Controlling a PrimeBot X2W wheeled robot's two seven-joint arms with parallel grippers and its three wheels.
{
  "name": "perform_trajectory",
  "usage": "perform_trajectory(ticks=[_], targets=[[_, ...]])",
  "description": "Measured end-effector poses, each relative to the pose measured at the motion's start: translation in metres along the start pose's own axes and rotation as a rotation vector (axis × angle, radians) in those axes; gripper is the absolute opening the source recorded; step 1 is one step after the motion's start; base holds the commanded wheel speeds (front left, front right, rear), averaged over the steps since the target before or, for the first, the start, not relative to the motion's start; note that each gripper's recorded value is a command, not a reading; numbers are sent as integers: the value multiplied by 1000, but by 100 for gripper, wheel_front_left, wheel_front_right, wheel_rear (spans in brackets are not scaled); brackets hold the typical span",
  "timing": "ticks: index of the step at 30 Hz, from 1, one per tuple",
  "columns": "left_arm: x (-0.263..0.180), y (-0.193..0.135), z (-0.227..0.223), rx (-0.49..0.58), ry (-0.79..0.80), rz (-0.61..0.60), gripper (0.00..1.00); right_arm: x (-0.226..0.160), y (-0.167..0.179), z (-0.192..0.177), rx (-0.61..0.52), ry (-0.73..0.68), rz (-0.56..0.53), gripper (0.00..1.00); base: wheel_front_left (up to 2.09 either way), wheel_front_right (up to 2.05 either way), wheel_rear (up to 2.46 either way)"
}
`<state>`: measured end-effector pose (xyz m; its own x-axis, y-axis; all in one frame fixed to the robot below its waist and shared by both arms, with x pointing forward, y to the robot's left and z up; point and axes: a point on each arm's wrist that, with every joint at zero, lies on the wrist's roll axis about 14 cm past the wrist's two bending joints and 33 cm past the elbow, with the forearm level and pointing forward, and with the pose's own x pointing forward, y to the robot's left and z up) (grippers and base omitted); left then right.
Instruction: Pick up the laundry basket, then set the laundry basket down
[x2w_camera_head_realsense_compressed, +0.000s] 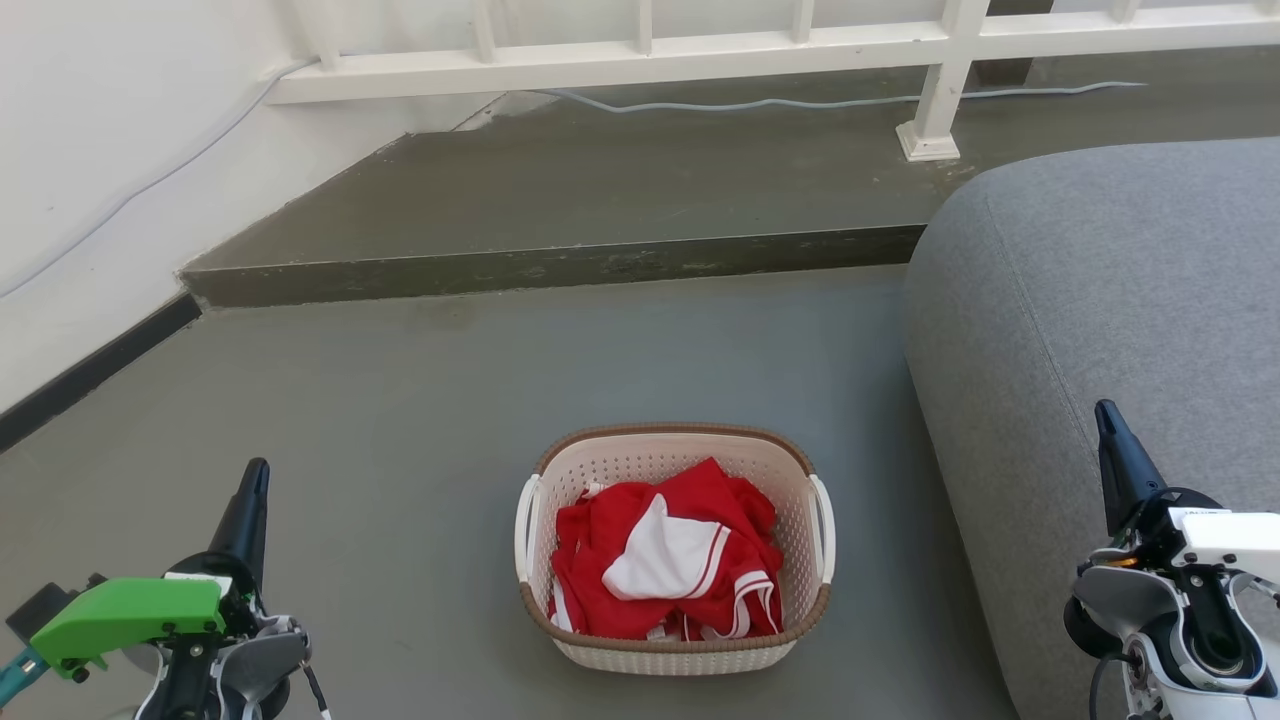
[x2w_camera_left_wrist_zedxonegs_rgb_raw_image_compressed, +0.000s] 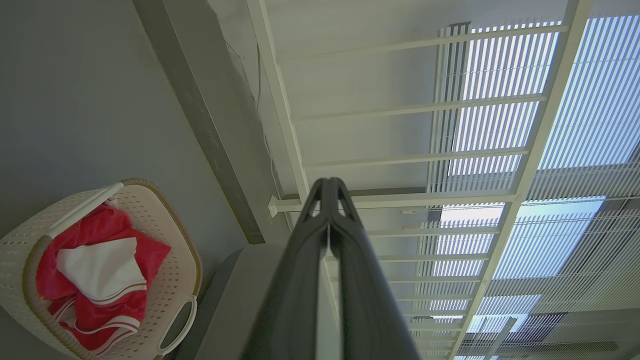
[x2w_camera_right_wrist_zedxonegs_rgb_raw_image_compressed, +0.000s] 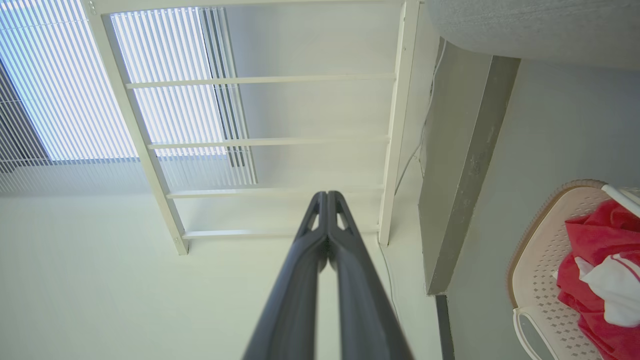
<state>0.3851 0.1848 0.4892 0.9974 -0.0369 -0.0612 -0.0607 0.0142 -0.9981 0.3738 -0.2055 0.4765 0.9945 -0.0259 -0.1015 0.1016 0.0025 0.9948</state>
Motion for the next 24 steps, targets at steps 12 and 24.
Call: perform_trajectory(ticks=[12, 24], targets=[[0, 0, 2, -19, -7, -3, 0, 0, 1, 1, 7, -4, 4, 0, 0, 0, 0], [0, -1, 2, -19, -7, -3, 0, 0, 1, 1, 7, -5, 5, 0, 0, 0, 0]])
